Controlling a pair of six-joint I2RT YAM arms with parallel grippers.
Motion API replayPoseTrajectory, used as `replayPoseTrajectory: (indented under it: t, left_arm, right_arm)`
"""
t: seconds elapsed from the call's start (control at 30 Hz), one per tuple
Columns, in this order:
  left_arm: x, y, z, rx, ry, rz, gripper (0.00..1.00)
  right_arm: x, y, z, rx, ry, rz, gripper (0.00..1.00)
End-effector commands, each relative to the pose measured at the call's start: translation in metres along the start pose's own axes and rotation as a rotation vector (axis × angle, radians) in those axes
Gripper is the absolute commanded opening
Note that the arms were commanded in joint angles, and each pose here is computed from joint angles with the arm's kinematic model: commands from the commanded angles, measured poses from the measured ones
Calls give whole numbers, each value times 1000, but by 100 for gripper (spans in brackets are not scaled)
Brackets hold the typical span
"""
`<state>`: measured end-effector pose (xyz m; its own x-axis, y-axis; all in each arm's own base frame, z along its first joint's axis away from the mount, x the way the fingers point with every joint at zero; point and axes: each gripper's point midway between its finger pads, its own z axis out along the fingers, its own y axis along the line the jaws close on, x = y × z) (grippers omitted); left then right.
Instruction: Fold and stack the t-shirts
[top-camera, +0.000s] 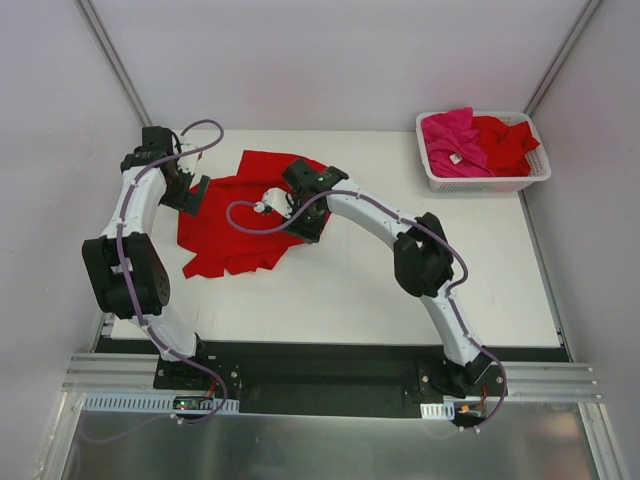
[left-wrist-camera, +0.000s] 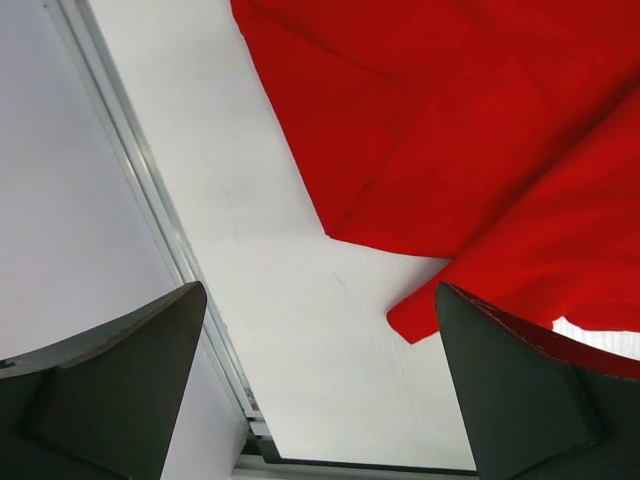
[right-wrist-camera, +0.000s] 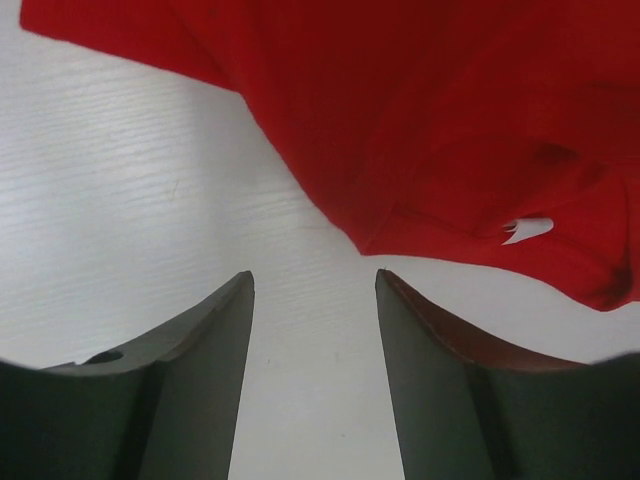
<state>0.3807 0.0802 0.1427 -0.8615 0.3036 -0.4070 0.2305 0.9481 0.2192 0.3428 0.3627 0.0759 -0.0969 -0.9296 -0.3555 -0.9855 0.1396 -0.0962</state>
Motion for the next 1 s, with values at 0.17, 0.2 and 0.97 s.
replayPoseTrajectory:
  t: [0.17, 0.2, 0.97]
  left_arm:
    - [-9, -13, -36, 54, -64, -28, 99]
    - [-8, -13, -37, 56, -63, -31, 99]
    - [-27, -20, -47, 111, -126, -44, 99]
  right_arm:
    - [-27, -33, 25, 111, -58, -4, 56]
    - [-23, -32, 33, 101, -40, -3, 56]
    - [87, 26, -148, -72, 282, -193, 1]
